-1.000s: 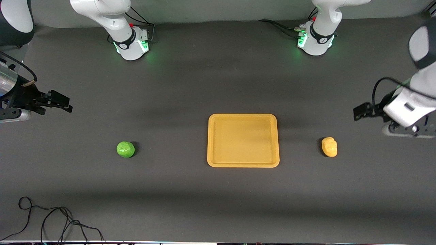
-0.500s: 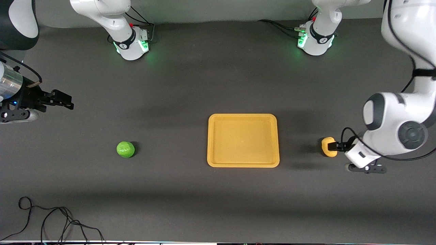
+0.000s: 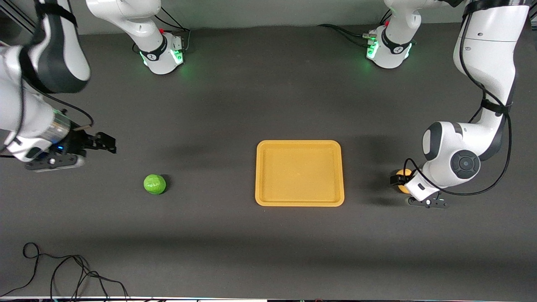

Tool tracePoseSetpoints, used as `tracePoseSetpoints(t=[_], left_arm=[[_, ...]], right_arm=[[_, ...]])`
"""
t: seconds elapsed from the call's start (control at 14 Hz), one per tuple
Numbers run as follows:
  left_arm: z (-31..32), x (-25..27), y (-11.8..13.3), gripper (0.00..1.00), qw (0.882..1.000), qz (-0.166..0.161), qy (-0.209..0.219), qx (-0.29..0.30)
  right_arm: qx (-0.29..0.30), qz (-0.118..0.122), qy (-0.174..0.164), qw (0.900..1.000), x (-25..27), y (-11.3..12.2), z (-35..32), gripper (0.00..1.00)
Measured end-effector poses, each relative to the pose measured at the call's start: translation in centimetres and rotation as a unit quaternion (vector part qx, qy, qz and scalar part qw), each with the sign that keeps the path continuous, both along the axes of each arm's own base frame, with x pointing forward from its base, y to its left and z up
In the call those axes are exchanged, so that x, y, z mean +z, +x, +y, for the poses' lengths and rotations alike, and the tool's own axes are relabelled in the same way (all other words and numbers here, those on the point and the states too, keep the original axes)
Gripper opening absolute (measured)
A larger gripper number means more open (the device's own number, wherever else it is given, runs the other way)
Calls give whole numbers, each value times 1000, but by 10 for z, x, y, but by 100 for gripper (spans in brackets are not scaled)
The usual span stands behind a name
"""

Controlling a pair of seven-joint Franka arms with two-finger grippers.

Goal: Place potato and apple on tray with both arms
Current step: 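Grasp the potato with the left gripper while the right gripper reaches the apple, then carry the potato to the tray while the right gripper grasps the apple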

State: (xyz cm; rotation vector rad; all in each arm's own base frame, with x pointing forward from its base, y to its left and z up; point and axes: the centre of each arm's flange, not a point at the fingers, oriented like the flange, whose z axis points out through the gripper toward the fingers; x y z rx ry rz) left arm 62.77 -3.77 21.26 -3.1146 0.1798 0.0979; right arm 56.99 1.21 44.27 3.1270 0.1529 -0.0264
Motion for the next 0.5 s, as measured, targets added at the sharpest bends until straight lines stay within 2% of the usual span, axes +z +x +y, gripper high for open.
tracePoseSetpoints(t=[0.14,0.21,0.29,0.36,0.5], left_arm=[[0,-7,-4,100,1000,-4,0,-1],[0,-9,-5,94,1000,-3,0,-1],[1,-10,-5,94,1000,-2,0,-1],[1,-10,-5,85,1000,-3,0,0],[-1,-2,-3,61,1000,-4,0,2]], right_arm=[[1,-18,8,1000,-47,1,8,98],[2,-29,12,1000,-75,0,13,98],[2,-26,13,1000,-108,-3,15,98],[2,-16,13,1000,-138,-5,16,98],[0,-15,12,1000,-178,-3,17,98]])
